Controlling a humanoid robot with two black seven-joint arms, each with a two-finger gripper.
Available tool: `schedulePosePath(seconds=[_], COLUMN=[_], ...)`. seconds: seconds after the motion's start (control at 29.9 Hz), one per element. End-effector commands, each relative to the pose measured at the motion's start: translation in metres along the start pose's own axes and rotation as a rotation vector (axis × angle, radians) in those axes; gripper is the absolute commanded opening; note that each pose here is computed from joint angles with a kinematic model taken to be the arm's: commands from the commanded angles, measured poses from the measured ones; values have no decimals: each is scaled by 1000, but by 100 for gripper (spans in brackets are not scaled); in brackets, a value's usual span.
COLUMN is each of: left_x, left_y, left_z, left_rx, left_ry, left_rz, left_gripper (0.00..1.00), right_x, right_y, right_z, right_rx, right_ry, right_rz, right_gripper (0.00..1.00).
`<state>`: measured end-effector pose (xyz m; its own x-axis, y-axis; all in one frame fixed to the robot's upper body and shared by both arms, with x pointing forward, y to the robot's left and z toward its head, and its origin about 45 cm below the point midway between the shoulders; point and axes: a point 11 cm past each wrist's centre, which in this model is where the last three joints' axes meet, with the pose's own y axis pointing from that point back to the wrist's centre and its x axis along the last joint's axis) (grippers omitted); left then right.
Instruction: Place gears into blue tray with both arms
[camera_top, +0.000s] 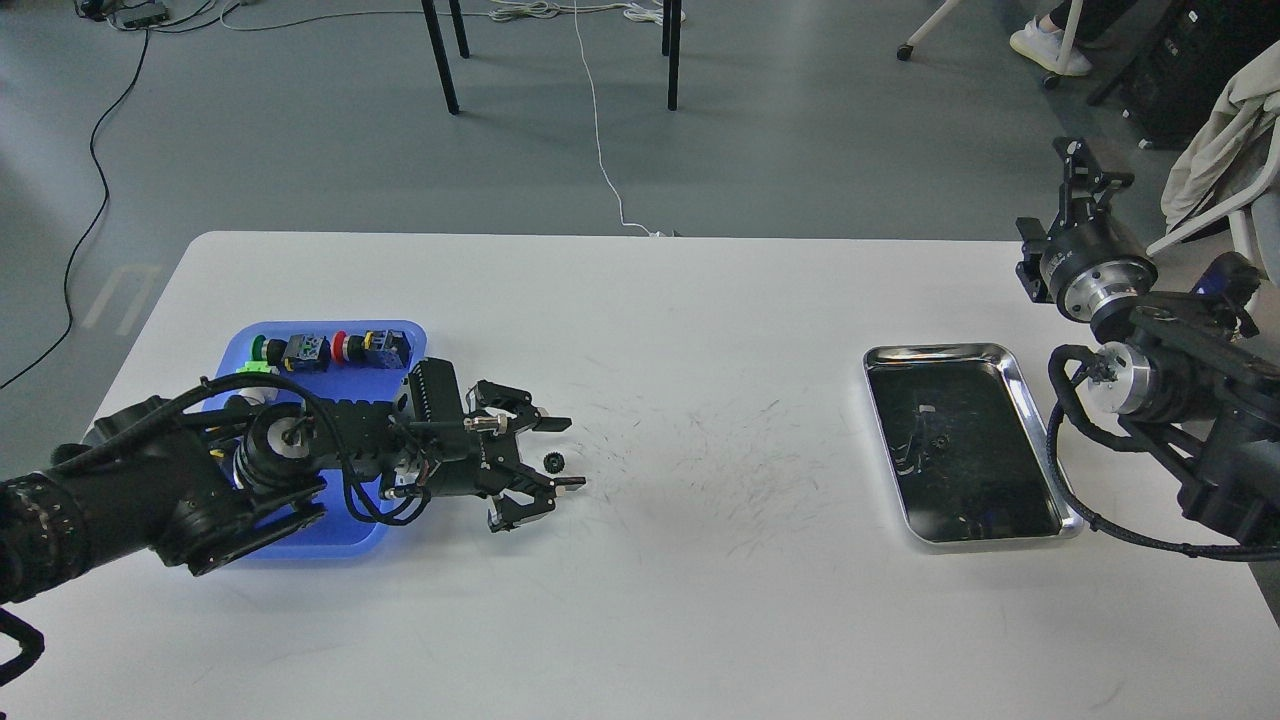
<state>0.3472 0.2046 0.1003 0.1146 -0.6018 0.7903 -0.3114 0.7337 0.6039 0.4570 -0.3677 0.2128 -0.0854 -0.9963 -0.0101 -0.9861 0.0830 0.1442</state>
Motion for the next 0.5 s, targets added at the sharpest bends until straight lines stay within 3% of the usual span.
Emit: schedulePosePath(seconds=[0.0, 0.2, 0.27, 0.47], left_x=[0, -6, -8, -10], left_y=[-3, -4, -4, -2], left_z=[0, -1, -2, -6], left_rx=[-1, 7, 11, 23], left_ry=[-6, -2, 0, -3], left_rz=[-2, -14, -19, -25], left_gripper=[61, 59, 53, 52], right_x=[0, 1, 2, 2], right_y=[0, 0, 0, 1], right_z=[0, 0, 0, 0], right_rx=[1, 0, 0, 1], right_ry=[-1, 1, 1, 1], right_rz=[1, 2, 4, 1], right_gripper=[95, 95, 95, 95])
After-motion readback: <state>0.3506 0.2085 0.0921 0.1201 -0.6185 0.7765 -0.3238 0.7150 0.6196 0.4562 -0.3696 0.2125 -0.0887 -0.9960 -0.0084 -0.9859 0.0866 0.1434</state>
